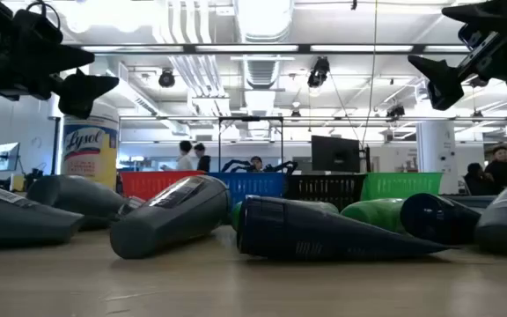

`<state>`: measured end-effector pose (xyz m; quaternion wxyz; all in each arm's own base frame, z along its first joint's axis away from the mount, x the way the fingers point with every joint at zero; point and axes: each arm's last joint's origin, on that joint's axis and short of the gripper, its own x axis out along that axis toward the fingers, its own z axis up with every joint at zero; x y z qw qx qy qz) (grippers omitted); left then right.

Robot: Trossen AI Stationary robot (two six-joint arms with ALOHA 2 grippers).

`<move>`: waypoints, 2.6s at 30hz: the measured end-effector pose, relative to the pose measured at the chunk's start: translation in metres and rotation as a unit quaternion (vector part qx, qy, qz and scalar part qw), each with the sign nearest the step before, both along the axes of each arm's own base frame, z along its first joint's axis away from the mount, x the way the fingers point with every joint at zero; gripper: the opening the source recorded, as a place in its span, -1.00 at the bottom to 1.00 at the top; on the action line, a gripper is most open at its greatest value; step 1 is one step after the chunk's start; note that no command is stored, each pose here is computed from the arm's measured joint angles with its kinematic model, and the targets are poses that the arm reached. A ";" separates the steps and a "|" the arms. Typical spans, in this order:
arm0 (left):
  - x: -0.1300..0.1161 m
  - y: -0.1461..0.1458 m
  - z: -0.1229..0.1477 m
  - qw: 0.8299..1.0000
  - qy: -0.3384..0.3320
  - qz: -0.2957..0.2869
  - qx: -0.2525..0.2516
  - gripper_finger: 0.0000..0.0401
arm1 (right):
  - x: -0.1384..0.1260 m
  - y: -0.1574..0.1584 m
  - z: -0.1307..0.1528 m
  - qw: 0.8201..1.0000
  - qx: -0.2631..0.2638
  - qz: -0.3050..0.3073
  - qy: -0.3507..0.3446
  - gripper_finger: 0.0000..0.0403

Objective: Pick & Place Travel size toiletries

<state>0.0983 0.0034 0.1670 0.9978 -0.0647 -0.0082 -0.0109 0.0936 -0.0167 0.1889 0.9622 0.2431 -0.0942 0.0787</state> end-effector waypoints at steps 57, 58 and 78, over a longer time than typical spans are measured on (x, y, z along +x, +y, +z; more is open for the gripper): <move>-0.010 -0.001 0.043 0.952 -0.209 -0.059 -0.215 0.50 | 0.005 0.003 0.021 0.931 0.360 0.064 -0.009 0.16; -0.010 -0.001 0.043 0.952 -0.209 -0.060 -0.213 0.50 | 0.008 0.005 0.023 0.929 0.362 0.066 0.025 0.16; -0.010 -0.001 0.042 0.959 -0.208 -0.052 -0.187 0.50 | 0.099 0.074 0.054 0.786 0.072 0.176 0.589 0.00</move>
